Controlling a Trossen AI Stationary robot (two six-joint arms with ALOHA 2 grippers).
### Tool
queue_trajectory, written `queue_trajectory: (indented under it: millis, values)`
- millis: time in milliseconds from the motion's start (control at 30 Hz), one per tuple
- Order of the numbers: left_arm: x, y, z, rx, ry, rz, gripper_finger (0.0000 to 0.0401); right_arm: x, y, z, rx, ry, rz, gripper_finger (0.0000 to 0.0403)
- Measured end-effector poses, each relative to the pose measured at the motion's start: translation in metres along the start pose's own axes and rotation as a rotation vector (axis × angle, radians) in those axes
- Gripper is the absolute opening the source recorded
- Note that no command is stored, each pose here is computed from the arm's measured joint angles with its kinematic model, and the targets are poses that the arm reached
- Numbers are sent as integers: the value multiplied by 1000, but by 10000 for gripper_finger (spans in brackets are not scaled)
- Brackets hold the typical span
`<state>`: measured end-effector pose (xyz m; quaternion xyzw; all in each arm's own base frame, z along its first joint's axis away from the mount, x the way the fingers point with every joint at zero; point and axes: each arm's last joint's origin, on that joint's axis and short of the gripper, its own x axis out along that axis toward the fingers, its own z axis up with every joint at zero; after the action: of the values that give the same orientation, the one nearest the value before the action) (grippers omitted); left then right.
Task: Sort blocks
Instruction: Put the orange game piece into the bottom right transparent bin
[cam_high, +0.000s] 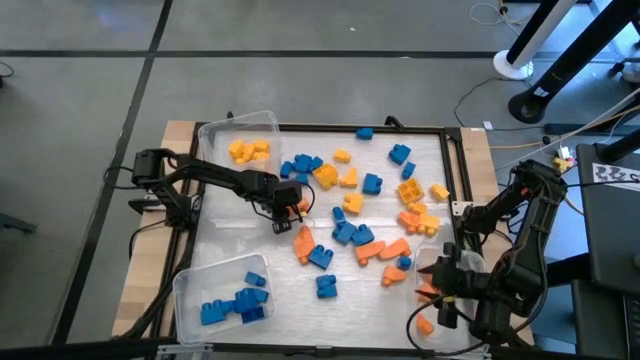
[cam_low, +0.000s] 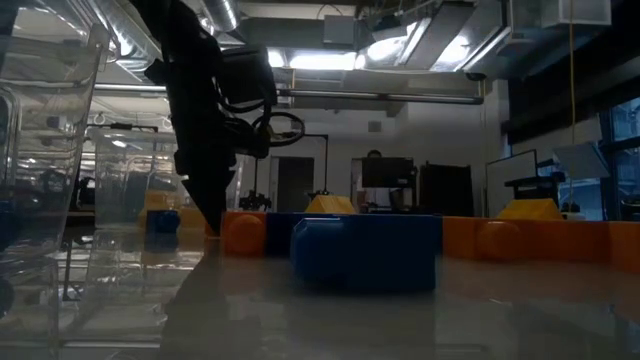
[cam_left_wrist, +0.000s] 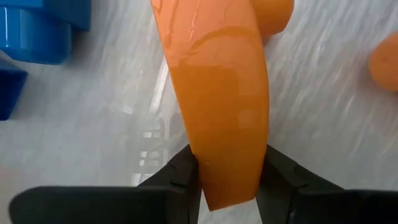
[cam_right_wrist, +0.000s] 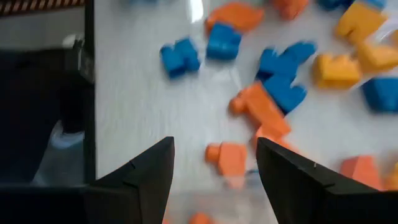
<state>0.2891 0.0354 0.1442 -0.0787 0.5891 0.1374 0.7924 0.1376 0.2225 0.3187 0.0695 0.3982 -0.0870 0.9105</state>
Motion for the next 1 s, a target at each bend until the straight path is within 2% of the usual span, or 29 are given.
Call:
queue_trajectory:
  millis: [167,300,600,800,900,1000]
  values:
    - [-5,0,-1,-1,-5,-3,110,11,-7,14,10,-46,-66,225]
    - [-19,1,1,-7,-56,-19,104,27,-15,30,-24,-44,-129,225]
    - [-68,3,2,-38,-240,-94,108,77,-35,70,-190,-23,-253,225]
    - [-98,-4,2,-17,-400,-152,106,110,-44,95,-294,-40,-289,225]
    - [-107,-11,3,7,-457,-214,103,125,-45,103,-433,-38,-298,225]
    - [-115,-16,3,26,-498,-294,105,138,-40,108,-634,-45,-299,225]
